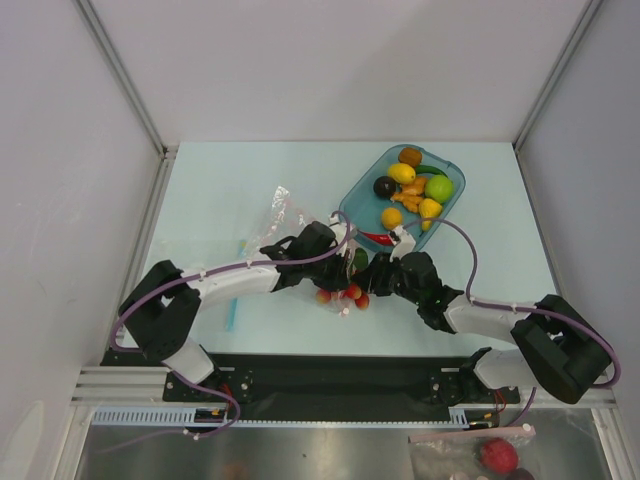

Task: Place the food in the zip-top bag and seal the zipper
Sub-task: Place the fake fruit in the zipper food storage bag.

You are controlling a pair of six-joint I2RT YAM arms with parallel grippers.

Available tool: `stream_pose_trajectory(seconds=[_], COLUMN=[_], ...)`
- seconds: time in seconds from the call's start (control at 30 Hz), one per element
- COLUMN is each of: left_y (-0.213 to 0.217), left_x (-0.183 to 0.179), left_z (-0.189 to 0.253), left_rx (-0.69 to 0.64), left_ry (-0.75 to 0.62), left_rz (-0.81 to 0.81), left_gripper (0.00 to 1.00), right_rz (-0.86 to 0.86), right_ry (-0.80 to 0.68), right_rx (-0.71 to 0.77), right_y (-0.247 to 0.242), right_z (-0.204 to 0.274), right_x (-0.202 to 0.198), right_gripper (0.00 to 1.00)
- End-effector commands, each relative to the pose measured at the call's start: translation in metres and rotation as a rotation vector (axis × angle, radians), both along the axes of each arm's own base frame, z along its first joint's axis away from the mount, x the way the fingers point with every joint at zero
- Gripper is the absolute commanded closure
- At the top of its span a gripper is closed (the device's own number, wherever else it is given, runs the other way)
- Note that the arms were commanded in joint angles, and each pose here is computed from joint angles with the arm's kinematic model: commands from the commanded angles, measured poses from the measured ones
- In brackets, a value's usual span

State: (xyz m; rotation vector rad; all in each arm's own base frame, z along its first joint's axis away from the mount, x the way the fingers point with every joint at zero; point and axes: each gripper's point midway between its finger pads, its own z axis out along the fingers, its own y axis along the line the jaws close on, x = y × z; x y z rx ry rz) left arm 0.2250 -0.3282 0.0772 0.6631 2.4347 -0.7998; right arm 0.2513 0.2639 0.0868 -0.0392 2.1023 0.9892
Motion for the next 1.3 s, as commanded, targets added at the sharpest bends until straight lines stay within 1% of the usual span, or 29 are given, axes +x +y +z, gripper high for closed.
stream_pose_trajectory(seconds=[0.0,0.03,0.1,0.17,0.23,0.3,0.43,0.57,0.67,0.8,0.97,1.03,1.07,1.1,1.17,1.2,1.27], left_y=[-0.008,-0.007,-0.008,-0.007,-0.007,-0.007,-0.007,-0.008,-0.008,-0.008,-0.009,-0.009,-0.01,-0.01,-0.01,-0.009,-0.01], left_x=[0.008,0.009,0.008,0.008,0.008,0.008,0.009,0.009,0.01,0.008,0.008,0.007,0.008,0.008,0.008,0.007,0.007], left_z=[0.025,0.025,0.025,0.027,0.027,0.027,0.027,0.025,0.026,0.025,0.026,0.026,0.027,0.027,0.027,0.026,0.026], left_rx=[-0.038,-0.038,-0.038,-0.039,-0.04,-0.041,-0.04,-0.038,-0.04,-0.042,-0.046,-0.047,-0.048,-0.048,-0.048,-0.047,-0.045], left_ry=[-0.059,-0.059,-0.059,-0.063,-0.064,-0.063,-0.067,-0.063,-0.065,-0.062,-0.06,-0.06,-0.061,-0.062,-0.062,-0.061,-0.06], left_rz=[-0.005,-0.003,-0.005,-0.003,-0.002,-0.004,-0.002,-0.004,-0.002,-0.007,-0.011,-0.014,-0.014,-0.015,-0.015,-0.015,-0.015], left_gripper=[1.0,1.0,1.0,1.0,1.0,1.0,1.0,1.0,1.0,1.0,1.0,0.99,1.0,1.0,1.0,1.0,1.0], right_rz=[-0.022,-0.04,-0.069,-0.076,-0.075,-0.111,-0.109,-0.09,-0.078,-0.063,-0.049,-0.047,-0.019,-0.017,-0.006,0.0,0.009], right_ry=[-0.033,-0.029,-0.039,-0.038,-0.033,-0.038,-0.039,-0.033,-0.034,-0.047,-0.07,-0.081,-0.082,-0.087,-0.093,-0.101,-0.104], right_rx=[-0.021,-0.031,-0.04,-0.05,-0.058,-0.082,-0.095,-0.11,-0.111,-0.115,-0.129,-0.129,-0.123,-0.123,-0.12,-0.119,-0.116], right_y=[-0.003,-0.006,-0.011,-0.013,-0.014,-0.019,-0.017,-0.012,-0.008,-0.004,-0.002,-0.001,0.002,0.003,0.005,0.006,0.008], right_z=[0.005,0.004,0.006,0.005,0.004,0.002,-0.001,-0.005,-0.008,-0.008,-0.004,-0.002,-0.001,0.0,0.002,0.003,0.004], right_x=[0.004,0.006,0.009,0.009,0.009,0.015,0.017,0.021,0.023,0.026,0.028,0.029,0.026,0.026,0.025,0.025,0.023], right_gripper=[0.54,0.45,0.37,0.34,0.34,0.34,0.36,0.35,0.31,0.31,0.33,0.38,0.4,0.44,0.49,0.55,0.58])
